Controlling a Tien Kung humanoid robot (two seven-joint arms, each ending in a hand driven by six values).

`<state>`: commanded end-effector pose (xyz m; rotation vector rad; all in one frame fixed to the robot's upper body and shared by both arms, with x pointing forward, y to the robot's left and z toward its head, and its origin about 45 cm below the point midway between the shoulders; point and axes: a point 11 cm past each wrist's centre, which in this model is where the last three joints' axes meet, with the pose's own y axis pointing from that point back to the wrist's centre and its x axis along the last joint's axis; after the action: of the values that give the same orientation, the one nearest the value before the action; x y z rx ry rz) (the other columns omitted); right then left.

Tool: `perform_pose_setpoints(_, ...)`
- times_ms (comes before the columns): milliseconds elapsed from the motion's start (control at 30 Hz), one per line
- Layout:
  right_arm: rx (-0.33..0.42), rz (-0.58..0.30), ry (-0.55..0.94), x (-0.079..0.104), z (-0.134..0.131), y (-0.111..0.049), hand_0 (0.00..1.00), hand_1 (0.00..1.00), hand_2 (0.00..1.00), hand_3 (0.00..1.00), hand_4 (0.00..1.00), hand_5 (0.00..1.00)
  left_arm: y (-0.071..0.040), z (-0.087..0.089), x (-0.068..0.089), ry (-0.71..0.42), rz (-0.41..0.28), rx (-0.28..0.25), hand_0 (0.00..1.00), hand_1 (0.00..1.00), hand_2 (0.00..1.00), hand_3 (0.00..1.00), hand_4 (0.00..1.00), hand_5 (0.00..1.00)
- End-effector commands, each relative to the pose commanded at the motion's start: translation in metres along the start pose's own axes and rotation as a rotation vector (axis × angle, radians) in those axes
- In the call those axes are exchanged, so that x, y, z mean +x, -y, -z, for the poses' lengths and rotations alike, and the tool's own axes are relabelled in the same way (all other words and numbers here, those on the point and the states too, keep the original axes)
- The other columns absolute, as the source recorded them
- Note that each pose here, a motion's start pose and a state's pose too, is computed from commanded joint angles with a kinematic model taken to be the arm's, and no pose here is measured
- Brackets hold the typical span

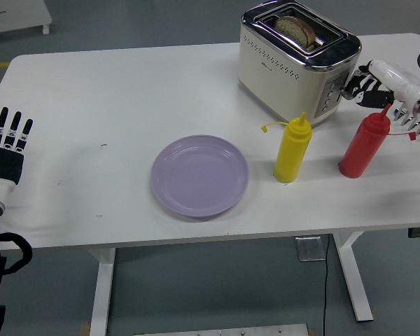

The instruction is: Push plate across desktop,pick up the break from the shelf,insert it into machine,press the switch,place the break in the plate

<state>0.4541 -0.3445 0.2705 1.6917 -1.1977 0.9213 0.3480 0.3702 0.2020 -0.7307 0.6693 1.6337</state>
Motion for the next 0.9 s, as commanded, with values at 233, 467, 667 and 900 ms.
perform_pose_setpoints(233,-0.007,0.006,0.002,-0.002,-0.002,0.0,0.51,0.565,0.591,0.541,0.206,0.257,0.0,0.0,0.0,0.0,0.001,-0.001,0.828,0.87,0.93,0.82,0.62,0.998)
perform_pose_setpoints(467,-0.009,-0.001,0.005,0.0,-0.004,0.0,0.51,0.565,0.591,0.542,0.205,0.255,0.0,0.0,-0.001,0.0,0.001,-0.001,0.829,0.87,0.93,0.822,0.62,0.998)
perform_pose_setpoints(667,-0.004,-0.039,0.018,0.012,-0.004,-0.002,0.51,0.565,0.59,0.541,0.206,0.255,0.0,0.0,0.0,0.0,0.001,-0.002,0.829,0.871,0.931,0.821,0.62,0.998)
perform_pose_setpoints(900,-0.003,-0.095,0.027,0.033,-0.006,-0.008,0.512,0.565,0.591,0.542,0.207,0.25,0.0,0.0,0.0,0.0,0.0,-0.001,0.83,0.871,0.931,0.822,0.619,0.998)
